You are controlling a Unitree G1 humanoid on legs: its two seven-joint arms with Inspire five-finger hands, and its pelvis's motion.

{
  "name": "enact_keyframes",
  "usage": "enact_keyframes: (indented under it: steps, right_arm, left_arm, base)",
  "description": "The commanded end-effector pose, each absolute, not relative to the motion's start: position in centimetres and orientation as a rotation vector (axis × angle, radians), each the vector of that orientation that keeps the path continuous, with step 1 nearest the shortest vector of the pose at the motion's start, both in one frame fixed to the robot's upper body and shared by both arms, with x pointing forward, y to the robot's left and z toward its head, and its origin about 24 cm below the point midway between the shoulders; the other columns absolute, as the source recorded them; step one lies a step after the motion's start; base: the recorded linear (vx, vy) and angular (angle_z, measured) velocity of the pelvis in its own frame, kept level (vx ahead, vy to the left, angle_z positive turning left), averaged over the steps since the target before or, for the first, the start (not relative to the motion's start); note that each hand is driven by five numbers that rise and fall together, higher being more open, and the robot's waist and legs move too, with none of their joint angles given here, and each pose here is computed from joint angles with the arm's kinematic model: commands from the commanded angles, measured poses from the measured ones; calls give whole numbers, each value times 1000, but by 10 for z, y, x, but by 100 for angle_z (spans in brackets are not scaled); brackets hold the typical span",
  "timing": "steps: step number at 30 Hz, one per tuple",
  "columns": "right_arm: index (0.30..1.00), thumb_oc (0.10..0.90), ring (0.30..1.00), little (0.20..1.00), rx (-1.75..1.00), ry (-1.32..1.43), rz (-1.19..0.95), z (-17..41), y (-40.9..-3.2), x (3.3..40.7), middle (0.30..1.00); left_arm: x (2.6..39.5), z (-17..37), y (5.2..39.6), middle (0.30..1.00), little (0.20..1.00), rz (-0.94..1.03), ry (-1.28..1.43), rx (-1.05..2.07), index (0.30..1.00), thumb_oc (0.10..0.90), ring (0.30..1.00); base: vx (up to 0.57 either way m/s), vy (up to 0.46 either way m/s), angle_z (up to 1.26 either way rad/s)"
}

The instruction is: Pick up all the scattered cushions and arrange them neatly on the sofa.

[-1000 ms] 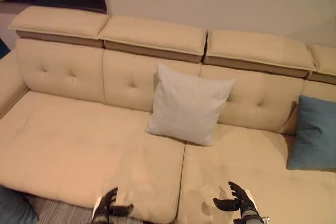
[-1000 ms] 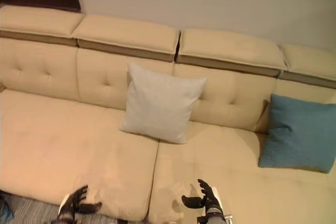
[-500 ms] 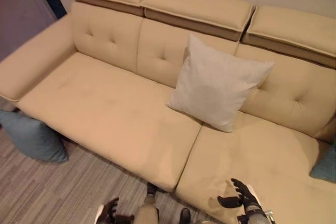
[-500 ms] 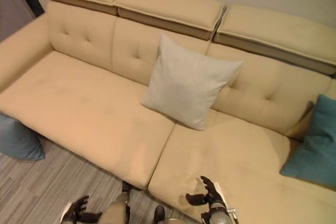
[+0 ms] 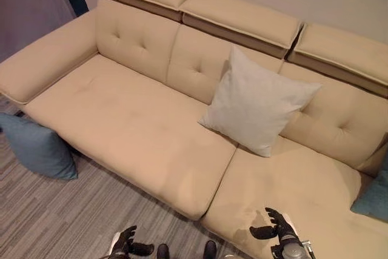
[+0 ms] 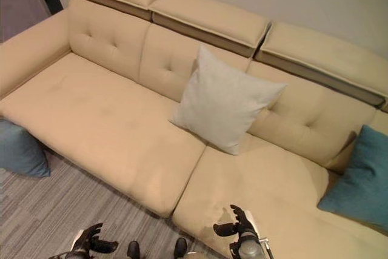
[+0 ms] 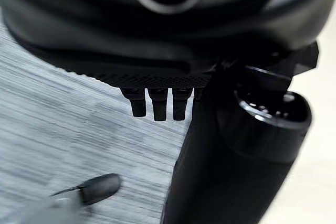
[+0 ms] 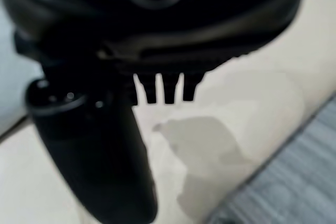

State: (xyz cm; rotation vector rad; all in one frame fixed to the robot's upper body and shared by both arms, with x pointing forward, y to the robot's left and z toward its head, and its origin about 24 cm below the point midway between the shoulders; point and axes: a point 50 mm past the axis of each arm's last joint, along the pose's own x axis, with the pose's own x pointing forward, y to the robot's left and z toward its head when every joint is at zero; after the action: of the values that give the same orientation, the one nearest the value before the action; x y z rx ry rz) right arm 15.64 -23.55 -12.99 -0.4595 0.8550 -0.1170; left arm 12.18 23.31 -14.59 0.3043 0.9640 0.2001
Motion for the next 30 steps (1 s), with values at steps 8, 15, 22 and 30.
enact_keyframes:
  steps: [8,15,22,30]
  right_arm:
    - [900,800,900,900,-460,757,-109,-118,-234,173,900]
    - [900,800,900,900,-496,676,-148,-102,-250,186,900]
    - [900,800,900,900,-524,714,-115,-109,-246,179,900]
    - [900,800,900,900,-527,733,-71,-114,-233,176,900]
  left_arm:
    - [140,-128,261,900,900,293,846,344,900,800,900]
    - [146,-128,251,900,900,293,835,303,900,800,900]
    - [120,-138,258,900,900,331,924,284,900,800,900]
    - [106,-142,261,900,900,307,981,315,900,800,900]
  base:
    - [-65,-34,76]
    - [-136,-64,132]
    - [-66,16,82]
    - [7,105,59]
